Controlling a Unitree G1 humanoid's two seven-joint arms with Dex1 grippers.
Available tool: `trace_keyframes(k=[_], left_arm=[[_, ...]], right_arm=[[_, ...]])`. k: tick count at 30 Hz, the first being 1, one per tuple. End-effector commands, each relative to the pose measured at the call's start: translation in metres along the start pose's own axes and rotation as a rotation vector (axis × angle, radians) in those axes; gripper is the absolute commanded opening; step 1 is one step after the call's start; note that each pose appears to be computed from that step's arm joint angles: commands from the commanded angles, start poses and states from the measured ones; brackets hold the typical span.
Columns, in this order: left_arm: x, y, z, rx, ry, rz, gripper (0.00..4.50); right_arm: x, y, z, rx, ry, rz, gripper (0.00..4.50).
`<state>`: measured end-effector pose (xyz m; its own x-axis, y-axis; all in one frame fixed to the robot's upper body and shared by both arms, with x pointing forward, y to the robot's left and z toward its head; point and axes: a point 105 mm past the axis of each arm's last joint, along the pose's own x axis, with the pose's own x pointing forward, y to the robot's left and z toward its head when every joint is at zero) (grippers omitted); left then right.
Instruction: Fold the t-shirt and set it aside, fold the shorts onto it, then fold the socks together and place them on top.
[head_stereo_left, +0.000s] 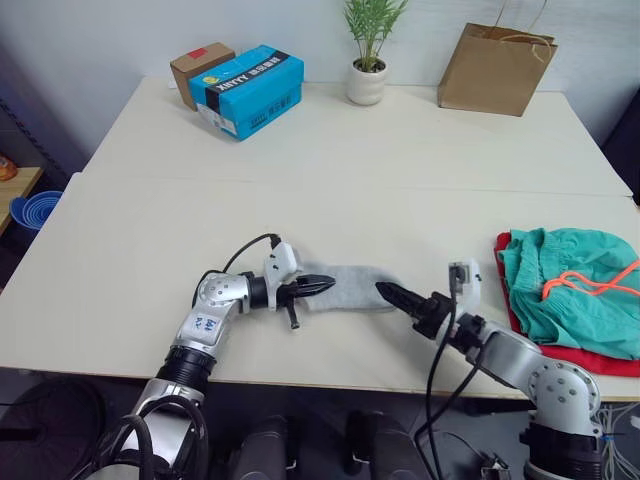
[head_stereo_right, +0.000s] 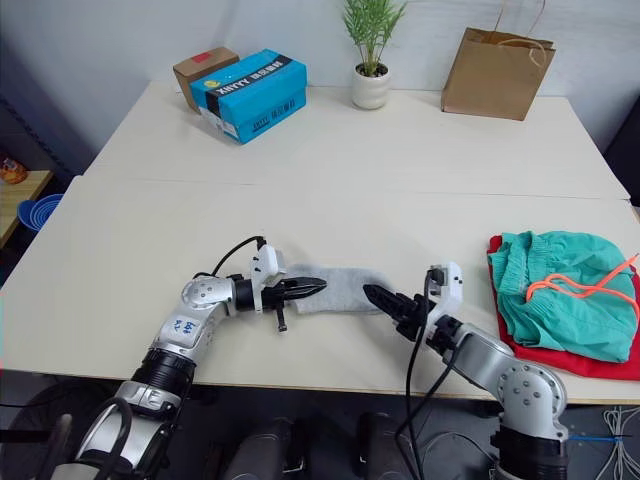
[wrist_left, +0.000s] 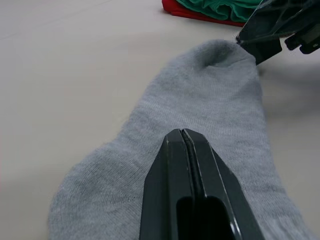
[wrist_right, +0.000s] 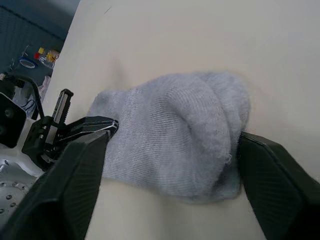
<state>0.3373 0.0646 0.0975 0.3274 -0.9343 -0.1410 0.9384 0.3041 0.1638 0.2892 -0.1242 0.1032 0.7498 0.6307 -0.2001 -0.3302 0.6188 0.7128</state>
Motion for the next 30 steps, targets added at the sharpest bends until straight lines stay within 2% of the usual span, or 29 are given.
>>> trace_keyframes(k=[1, 8, 11, 14, 17, 23, 30], left_arm=[[0.002, 0.0, 0.002, 0.015, -0.002, 0.004, 0.0], [0.004, -0.002, 0.002, 0.013, -0.005, 0.004, 0.0], [0.007, -0.002, 0.007, 0.005, -0.024, 0.009, 0.0], [0.007, 0.0, 0.008, -0.002, -0.02, 0.026, 0.0], [0.006, 0.001, 0.008, -0.012, -0.013, 0.039, 0.0], [0.004, 0.001, 0.003, -0.025, 0.018, 0.057, 0.0], [-0.001, 0.009, 0.009, -0.066, 0.029, 0.109, 0.0]], right_arm=[[0.006, 0.004, -0.002, -0.002, 0.01, 0.008, 2.46], [-0.004, -0.001, 0.017, -0.09, -0.061, -0.021, 0.05], [-0.007, 0.003, 0.023, -0.18, -0.056, -0.024, 0.01], [-0.002, 0.02, 0.022, -0.315, -0.01, 0.012, 0.01], [0.01, 0.035, 0.022, -0.367, 0.014, 0.023, 0.01], [0.029, 0.06, 0.019, -0.395, 0.032, 0.049, 0.01], [0.043, 0.069, 0.008, -0.424, 0.103, 0.075, 0.01]])
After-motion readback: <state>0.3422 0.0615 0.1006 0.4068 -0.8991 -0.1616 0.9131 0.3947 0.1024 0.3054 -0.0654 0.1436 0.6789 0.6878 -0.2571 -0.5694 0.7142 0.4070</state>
